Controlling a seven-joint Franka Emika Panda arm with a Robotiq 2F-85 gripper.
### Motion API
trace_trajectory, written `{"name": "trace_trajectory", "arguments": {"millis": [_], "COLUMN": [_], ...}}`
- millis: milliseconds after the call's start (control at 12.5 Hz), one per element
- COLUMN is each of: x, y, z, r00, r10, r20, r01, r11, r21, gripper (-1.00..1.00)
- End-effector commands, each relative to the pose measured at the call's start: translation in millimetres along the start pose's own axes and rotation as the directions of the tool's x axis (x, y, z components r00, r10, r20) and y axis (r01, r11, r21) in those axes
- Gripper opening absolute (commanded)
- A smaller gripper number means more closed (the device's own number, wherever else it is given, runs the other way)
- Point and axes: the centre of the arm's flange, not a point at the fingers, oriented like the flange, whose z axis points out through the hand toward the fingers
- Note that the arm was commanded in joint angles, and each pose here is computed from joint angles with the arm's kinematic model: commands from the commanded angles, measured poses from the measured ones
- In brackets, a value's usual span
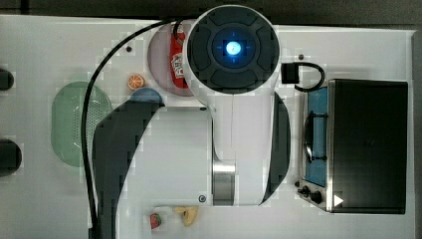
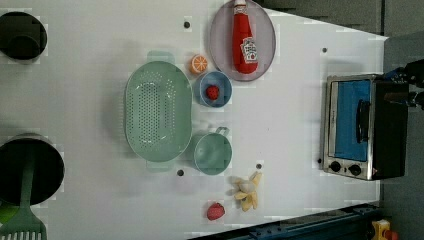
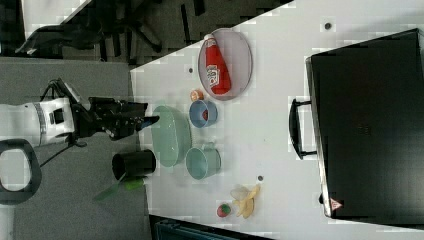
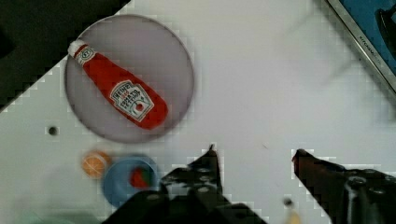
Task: Flap open oven.
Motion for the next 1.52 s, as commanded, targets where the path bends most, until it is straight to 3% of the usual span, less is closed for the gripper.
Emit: {"name": "trace_trajectory", "arguments": {"millis": [80,240,400,480,960,1200,1520], "x": [-67,-66,-67,-67,-65,-59,-35], "y": [106,106,106,106,109,115,126], "z": [-76,-76,-76,-76,-69,-50,-22], "r00": [0.983,0.983,0.983,0.983,0.982,0.989,0.996], "r10": [0.181,0.181,0.181,0.181,0.187,0.138,-0.067], "r20": [0.023,0.023,0.023,0.023,0.034,0.058,0.06], "r01": [-0.181,-0.181,-0.181,-0.181,-0.186,-0.136,0.069], "r11": [0.983,0.983,0.983,0.983,0.982,0.99,0.997], "r21": [-0.006,-0.006,-0.006,-0.006,-0.017,-0.04,-0.031], "gripper": [0.59,0.99,1.0,0.9,-0.57,-0.65,-0.65]}}
